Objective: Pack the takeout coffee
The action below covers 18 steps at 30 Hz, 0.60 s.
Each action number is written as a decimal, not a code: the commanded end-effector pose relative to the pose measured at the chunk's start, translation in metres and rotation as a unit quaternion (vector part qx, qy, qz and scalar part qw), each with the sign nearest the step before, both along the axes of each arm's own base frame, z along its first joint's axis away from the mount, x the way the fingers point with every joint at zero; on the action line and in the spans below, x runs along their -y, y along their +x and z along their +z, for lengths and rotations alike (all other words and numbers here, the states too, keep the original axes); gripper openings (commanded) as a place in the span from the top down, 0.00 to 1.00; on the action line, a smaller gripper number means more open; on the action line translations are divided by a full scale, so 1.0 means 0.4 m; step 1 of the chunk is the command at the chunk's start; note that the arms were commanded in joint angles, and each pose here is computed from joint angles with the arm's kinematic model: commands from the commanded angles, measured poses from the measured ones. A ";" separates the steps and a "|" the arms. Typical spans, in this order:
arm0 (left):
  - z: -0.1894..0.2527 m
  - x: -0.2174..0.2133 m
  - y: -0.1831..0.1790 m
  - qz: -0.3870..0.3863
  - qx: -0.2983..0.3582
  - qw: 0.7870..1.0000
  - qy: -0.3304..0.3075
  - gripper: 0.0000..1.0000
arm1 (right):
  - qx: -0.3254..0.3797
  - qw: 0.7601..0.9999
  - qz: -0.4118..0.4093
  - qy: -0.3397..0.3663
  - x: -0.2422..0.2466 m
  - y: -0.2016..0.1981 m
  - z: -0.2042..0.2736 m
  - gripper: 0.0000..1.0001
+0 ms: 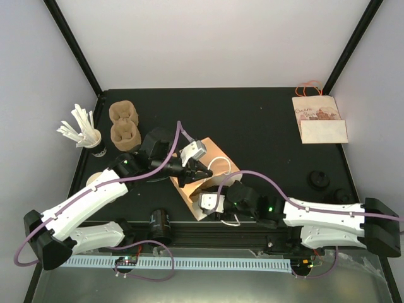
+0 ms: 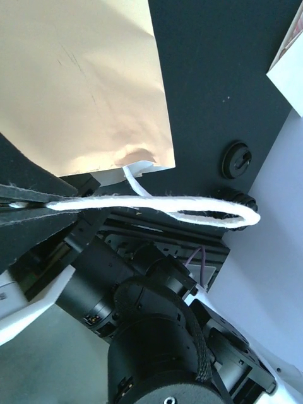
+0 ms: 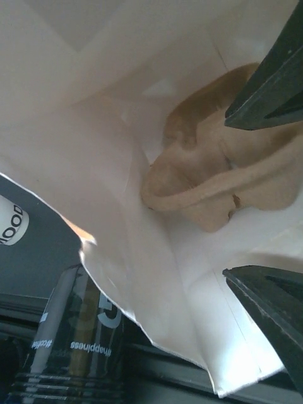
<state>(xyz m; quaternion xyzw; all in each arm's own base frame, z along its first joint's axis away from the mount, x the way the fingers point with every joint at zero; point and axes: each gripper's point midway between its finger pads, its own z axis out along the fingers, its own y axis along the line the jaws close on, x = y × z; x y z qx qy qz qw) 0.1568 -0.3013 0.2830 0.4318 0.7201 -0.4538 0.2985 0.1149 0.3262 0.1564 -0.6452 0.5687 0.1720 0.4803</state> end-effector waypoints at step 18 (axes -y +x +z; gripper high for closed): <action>0.029 0.014 0.000 -0.005 -0.001 0.999 -0.034 0.98 | 0.088 0.986 0.002 -0.143 -0.015 0.060 -0.039 0.62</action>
